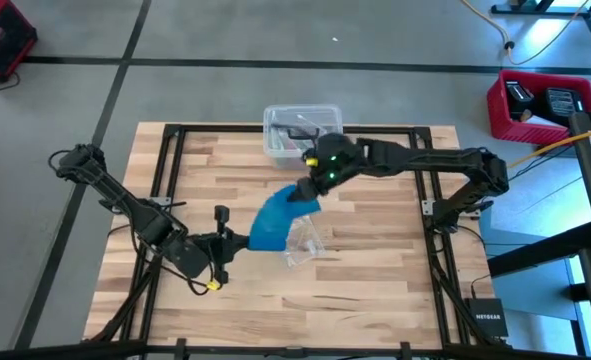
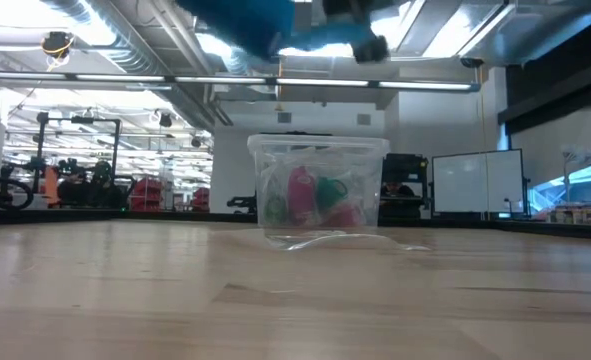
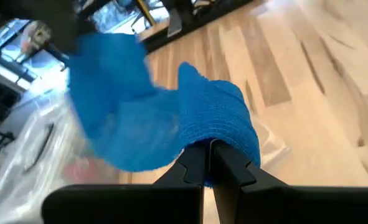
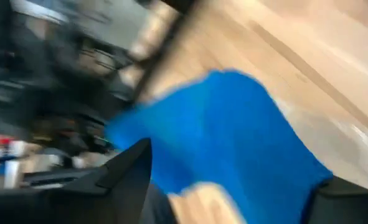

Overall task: Roll bandage
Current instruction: Roll the blue bandage

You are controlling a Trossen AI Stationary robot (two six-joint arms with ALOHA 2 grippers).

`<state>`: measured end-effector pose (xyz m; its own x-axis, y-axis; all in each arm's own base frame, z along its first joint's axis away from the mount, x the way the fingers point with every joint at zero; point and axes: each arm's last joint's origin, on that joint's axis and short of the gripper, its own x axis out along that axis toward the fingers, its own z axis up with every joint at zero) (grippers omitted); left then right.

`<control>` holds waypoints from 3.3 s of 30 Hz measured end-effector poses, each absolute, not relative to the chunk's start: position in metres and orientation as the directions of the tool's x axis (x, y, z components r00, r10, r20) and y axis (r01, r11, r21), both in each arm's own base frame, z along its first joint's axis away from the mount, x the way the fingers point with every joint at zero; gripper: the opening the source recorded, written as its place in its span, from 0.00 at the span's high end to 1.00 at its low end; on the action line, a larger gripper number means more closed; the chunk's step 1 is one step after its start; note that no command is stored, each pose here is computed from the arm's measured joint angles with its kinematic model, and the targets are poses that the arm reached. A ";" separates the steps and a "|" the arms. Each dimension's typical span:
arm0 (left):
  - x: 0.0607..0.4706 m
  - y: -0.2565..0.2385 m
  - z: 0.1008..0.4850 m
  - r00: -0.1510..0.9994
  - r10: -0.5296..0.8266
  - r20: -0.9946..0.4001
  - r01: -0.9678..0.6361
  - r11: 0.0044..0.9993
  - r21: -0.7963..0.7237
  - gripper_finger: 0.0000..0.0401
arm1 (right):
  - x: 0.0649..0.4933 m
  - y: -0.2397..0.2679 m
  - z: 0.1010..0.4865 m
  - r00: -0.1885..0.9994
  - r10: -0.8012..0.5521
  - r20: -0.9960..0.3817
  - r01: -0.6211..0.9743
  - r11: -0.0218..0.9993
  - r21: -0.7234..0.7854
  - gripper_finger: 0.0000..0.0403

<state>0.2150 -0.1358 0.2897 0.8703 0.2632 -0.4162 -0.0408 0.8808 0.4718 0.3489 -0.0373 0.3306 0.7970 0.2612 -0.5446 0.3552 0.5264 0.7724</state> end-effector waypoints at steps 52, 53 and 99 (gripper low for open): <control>0.211 -0.119 0.388 0.984 0.145 0.099 -0.172 0.907 0.384 1.00 | 0.274 0.110 0.331 0.724 -0.134 -0.677 0.067 0.990 -0.125 0.36; 0.211 -0.119 0.388 0.984 0.145 0.098 -0.173 0.904 0.392 1.00 | 0.273 0.114 0.326 0.753 -0.134 -0.644 0.055 0.988 -0.141 0.36; 0.207 -0.116 0.411 0.942 0.152 0.298 -0.254 0.904 0.343 1.00 | 0.328 0.101 0.243 0.998 0.000 -0.069 -0.009 0.993 -0.121 0.96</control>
<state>0.2069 -0.1161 0.4110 0.9425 0.1520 0.2977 -0.2541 0.9045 0.3426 0.3279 0.1014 0.2426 0.9976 0.0004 -0.0692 -0.0088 0.9926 -0.1212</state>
